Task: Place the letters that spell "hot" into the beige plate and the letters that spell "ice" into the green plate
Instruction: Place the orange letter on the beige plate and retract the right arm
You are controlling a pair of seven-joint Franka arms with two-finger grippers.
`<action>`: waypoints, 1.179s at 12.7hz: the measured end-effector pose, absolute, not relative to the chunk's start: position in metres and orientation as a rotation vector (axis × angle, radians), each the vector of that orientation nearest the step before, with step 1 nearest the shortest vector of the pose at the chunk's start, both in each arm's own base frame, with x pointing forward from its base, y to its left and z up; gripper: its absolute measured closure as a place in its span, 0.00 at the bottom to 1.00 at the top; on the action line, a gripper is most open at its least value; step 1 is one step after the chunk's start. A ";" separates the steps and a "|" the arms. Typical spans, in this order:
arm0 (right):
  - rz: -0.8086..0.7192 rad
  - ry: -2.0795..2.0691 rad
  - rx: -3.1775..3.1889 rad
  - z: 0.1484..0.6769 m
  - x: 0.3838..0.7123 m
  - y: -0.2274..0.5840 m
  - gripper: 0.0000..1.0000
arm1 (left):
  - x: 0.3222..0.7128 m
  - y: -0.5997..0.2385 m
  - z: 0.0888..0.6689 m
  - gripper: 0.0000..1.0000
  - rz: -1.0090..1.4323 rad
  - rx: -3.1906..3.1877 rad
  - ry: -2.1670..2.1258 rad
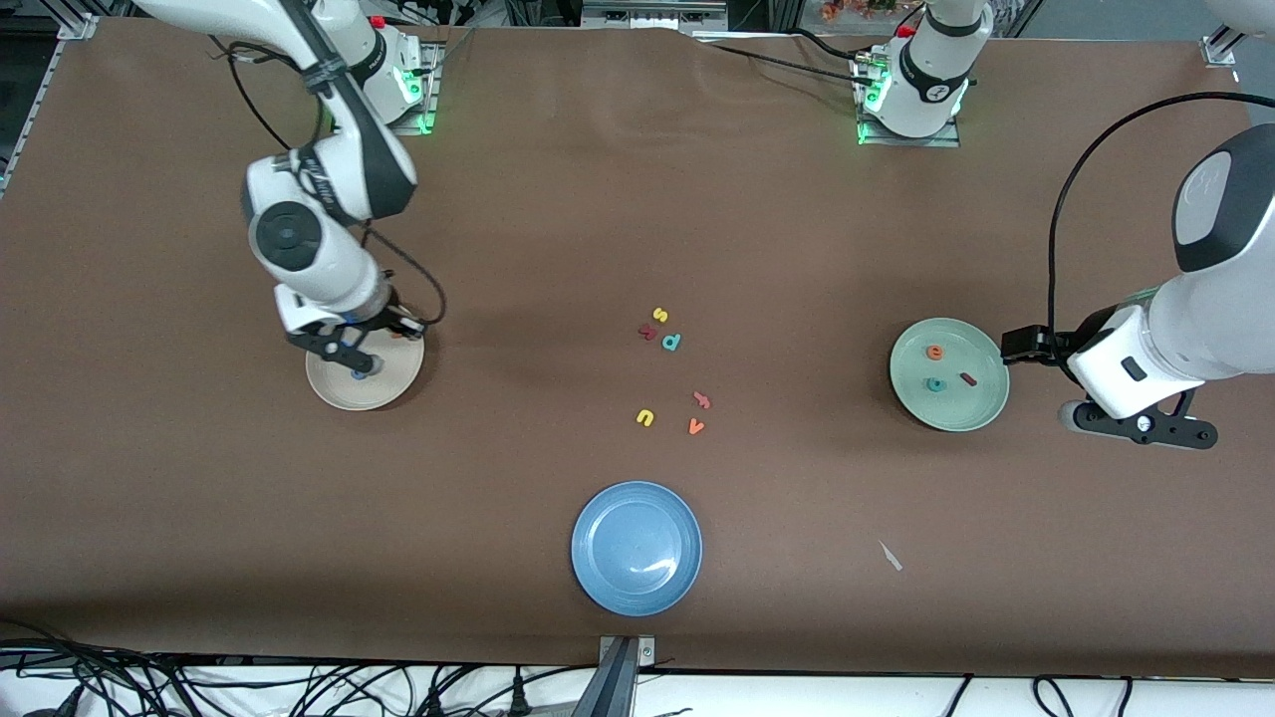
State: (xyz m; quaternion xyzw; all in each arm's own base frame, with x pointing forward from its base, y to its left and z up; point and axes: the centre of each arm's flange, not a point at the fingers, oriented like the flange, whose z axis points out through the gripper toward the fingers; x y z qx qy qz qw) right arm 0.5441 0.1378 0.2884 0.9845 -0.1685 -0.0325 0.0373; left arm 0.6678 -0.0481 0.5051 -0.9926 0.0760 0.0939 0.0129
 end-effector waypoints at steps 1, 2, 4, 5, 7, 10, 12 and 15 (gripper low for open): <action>-0.104 -0.507 3.021 0.290 0.543 0.128 0.68 | 0.668 -0.048 0.505 0.01 0.293 -3.093 0.237; -0.105 -0.505 3.020 0.290 0.541 0.127 0.61 | 0.668 -0.048 0.505 0.01 0.293 -3.093 0.237; -0.097 -0.498 3.023 0.294 0.540 0.131 0.40 | 0.668 -0.048 0.505 0.01 0.293 -3.093 0.237; -0.088 -0.497 3.024 0.298 0.540 0.131 0.29 | 0.668 -0.048 0.505 0.01 0.293 -3.093 0.237; -0.079 -0.503 3.019 0.313 0.541 0.131 0.06 | 0.668 -0.048 0.505 0.01 0.293 -3.093 0.237; -0.057 -0.544 3.020 0.376 0.557 0.133 0.00 | 0.668 -0.048 0.505 0.01 0.293 -3.093 0.236; -0.020 -0.519 3.030 0.433 0.564 0.137 0.00 | 0.668 -0.048 0.505 0.01 0.294 -3.093 0.237; -0.062 -0.370 3.031 0.512 0.561 0.135 0.00 | 0.668 -0.048 0.504 0.01 0.295 -3.093 0.237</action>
